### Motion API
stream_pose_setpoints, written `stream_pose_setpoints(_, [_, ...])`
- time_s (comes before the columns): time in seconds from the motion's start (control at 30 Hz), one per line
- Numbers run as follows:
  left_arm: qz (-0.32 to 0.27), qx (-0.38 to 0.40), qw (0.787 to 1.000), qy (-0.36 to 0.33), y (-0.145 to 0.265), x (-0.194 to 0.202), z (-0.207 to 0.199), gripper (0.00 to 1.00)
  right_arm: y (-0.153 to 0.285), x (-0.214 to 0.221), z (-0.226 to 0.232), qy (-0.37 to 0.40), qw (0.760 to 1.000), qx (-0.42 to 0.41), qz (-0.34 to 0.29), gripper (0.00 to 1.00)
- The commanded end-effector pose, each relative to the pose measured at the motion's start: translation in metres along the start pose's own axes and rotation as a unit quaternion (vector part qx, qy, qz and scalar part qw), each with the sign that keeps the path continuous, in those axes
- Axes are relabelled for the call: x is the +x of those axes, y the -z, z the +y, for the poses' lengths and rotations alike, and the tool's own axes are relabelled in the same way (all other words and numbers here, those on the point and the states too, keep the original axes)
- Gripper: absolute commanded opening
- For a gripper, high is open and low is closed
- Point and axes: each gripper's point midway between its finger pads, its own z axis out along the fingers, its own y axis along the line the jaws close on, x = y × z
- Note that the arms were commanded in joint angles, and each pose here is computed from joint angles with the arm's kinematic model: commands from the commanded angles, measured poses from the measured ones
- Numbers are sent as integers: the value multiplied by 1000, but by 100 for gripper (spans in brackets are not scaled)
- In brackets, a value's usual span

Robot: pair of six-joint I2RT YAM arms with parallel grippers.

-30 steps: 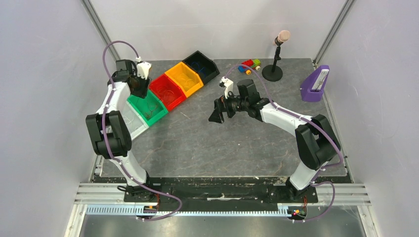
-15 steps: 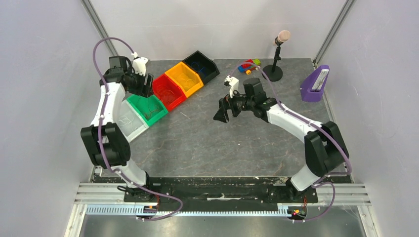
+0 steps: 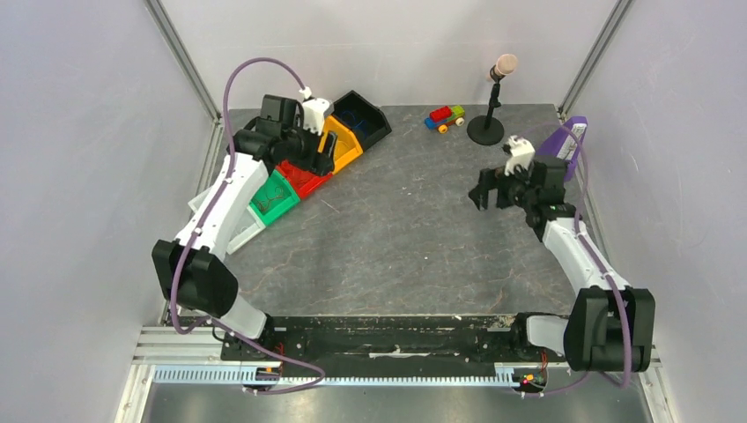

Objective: Untangle the cables

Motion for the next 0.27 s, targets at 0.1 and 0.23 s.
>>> stream_pose_setpoints(0.1, [61,-41,993,94,-27,64,11,79,18,77,-42,-20,996,63,64,98])
stream_pose_setpoints(0.23, [65,-48,991,104,-32,76,11,80,14,80,-42,-30,995,56,73,98])
